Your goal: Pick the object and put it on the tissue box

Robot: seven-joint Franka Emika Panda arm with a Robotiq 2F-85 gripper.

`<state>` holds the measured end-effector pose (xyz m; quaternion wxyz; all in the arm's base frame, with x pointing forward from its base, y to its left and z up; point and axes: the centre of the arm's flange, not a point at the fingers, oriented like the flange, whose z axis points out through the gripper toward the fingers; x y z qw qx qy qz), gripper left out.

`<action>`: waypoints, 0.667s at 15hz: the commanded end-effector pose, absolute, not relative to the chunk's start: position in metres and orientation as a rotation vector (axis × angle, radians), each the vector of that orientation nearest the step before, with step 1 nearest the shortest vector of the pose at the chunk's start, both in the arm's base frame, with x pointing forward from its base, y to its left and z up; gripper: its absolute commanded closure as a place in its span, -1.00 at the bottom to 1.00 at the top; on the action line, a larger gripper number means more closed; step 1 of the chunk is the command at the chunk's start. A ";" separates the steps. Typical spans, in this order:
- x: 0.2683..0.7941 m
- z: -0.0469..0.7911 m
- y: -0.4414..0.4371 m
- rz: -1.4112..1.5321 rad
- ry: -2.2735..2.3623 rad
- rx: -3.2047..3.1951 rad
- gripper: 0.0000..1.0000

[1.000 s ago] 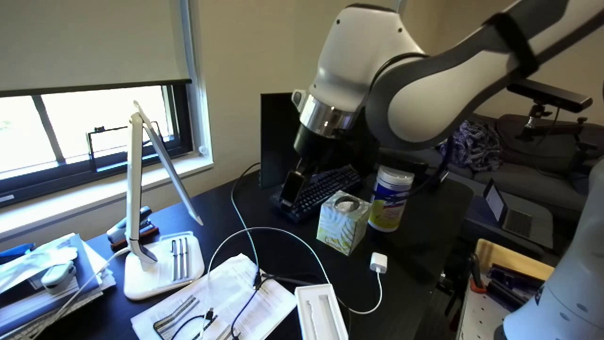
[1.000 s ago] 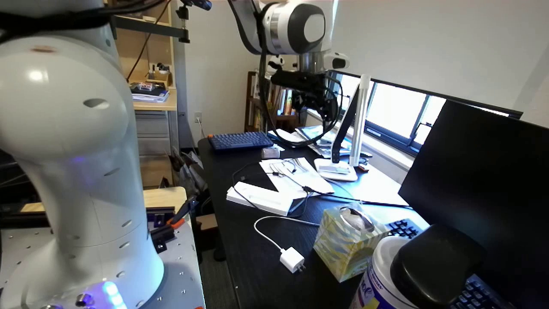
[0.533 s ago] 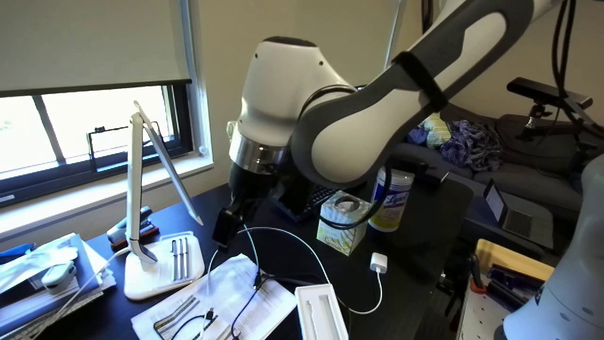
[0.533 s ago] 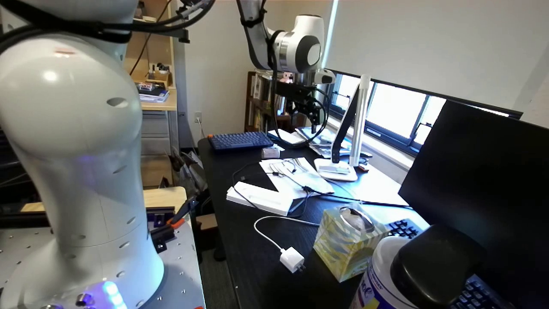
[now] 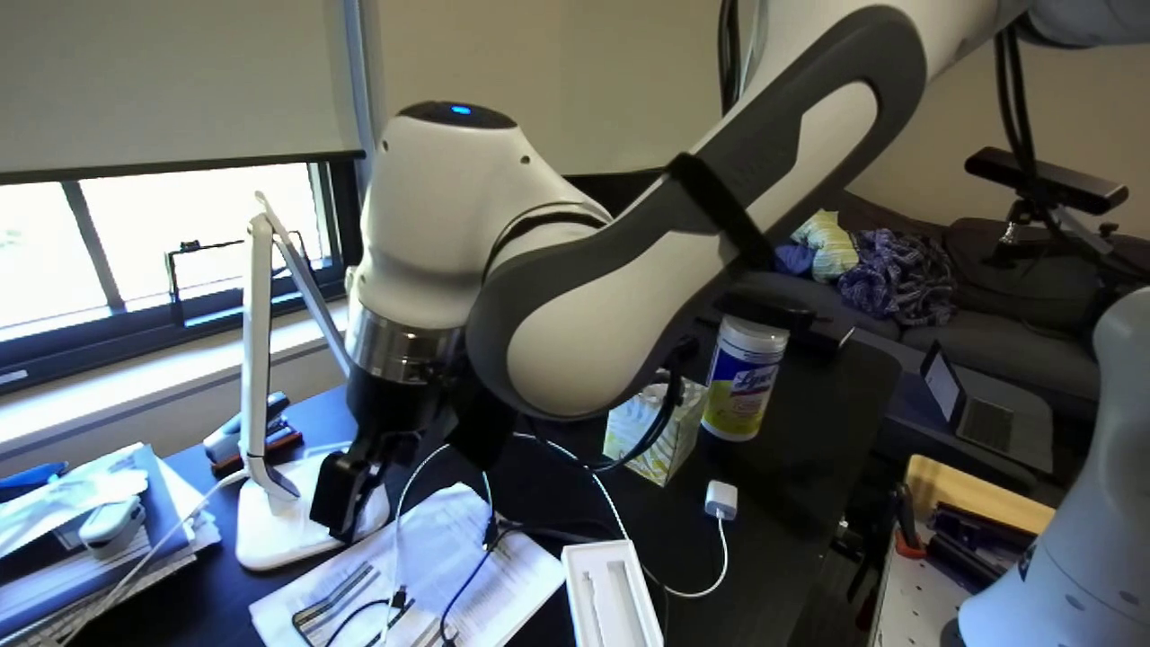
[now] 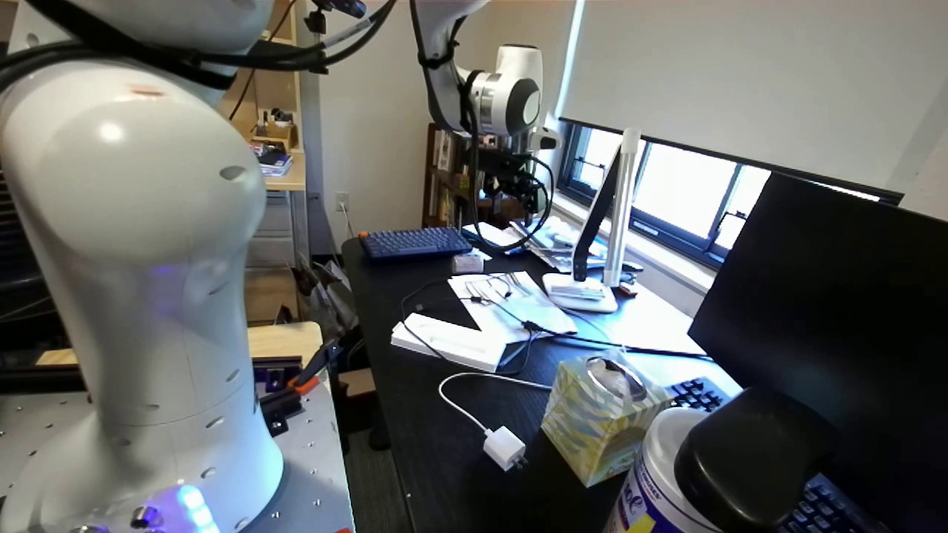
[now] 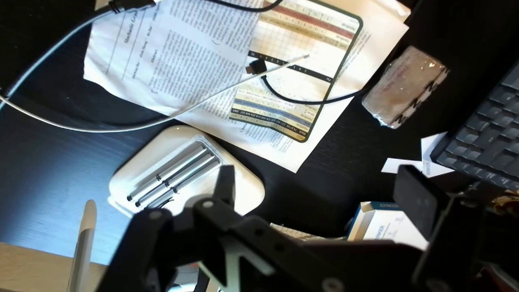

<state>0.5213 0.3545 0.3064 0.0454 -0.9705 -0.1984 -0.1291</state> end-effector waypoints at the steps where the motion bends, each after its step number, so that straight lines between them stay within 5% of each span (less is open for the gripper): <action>1: 0.522 0.307 0.354 -0.395 -0.604 -2.965 -1.00; 10: 0.547 0.254 0.388 -0.311 -0.624 -2.990 -1.00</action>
